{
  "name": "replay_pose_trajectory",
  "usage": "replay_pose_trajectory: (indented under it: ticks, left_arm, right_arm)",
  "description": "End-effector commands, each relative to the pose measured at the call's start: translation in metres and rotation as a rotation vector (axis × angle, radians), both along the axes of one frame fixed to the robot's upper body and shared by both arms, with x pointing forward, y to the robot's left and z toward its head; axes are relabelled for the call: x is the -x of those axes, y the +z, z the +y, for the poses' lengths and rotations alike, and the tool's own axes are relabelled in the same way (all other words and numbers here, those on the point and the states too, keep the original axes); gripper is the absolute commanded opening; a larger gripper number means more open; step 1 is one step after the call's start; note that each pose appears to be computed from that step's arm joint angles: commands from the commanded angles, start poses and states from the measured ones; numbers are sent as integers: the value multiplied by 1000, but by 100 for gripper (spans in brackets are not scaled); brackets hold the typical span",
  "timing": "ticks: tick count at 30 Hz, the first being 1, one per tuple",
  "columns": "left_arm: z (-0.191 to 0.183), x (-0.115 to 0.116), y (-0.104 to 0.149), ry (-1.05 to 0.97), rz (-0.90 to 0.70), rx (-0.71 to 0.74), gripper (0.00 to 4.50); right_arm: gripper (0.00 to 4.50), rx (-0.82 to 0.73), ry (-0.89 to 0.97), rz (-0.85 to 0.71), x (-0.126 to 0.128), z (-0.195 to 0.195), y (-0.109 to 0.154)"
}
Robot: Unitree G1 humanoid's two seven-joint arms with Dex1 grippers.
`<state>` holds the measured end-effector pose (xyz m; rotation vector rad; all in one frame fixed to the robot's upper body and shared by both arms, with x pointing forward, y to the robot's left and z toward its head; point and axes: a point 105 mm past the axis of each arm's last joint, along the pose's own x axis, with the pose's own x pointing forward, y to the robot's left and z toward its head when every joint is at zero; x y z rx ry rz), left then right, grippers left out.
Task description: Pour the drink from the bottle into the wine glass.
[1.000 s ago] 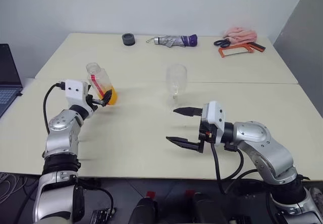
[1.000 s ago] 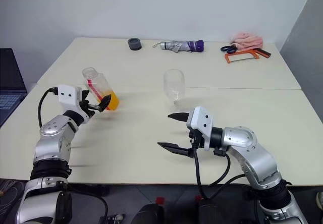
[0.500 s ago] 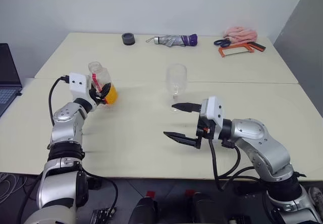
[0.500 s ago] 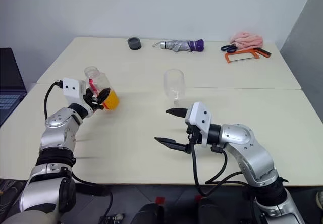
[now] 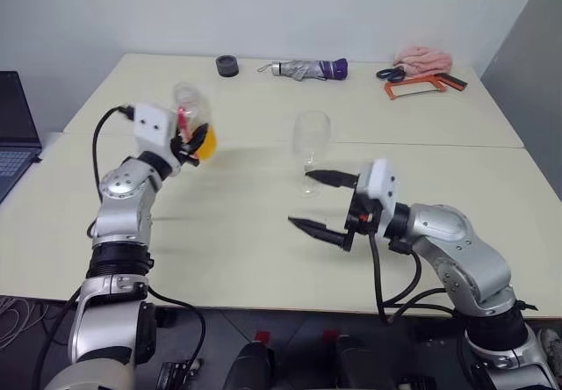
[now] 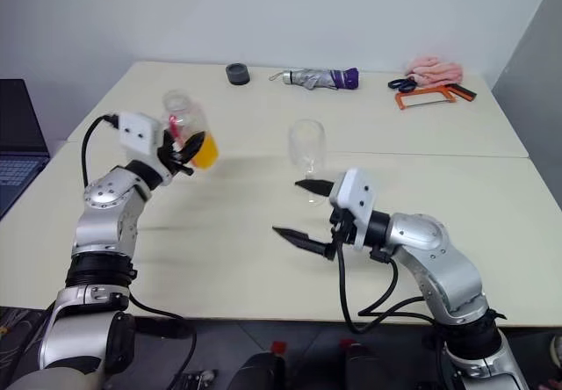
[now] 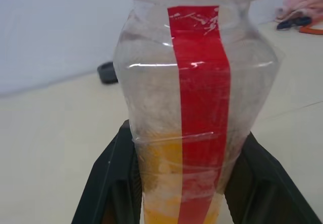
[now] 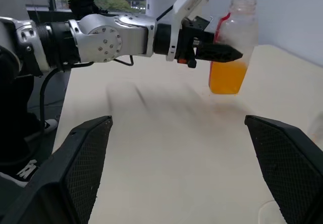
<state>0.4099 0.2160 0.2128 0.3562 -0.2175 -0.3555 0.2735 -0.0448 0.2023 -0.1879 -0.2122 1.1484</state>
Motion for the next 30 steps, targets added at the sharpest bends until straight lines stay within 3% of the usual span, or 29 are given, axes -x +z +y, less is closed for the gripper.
replay_pose_trajectory:
  ticks: [1, 6, 13, 30]
  left_arm:
    - [-27, 6, 44, -60, -169, -129, 169]
    - [-57, 3, 61, -125, -267, -311, 169]
    - [-77, -4, 67, -178, -360, -473, 169]
    - [-92, -10, 77, -200, -595, -810, 169]
  right_arm:
    - [450, -80, -87, -63, -6, -9, 23]
    - [450, -139, -217, -94, -23, -17, 33]
    - [450, -157, -275, -130, -29, -21, 33]
    - [450, -112, -306, -134, -18, -33, 19]
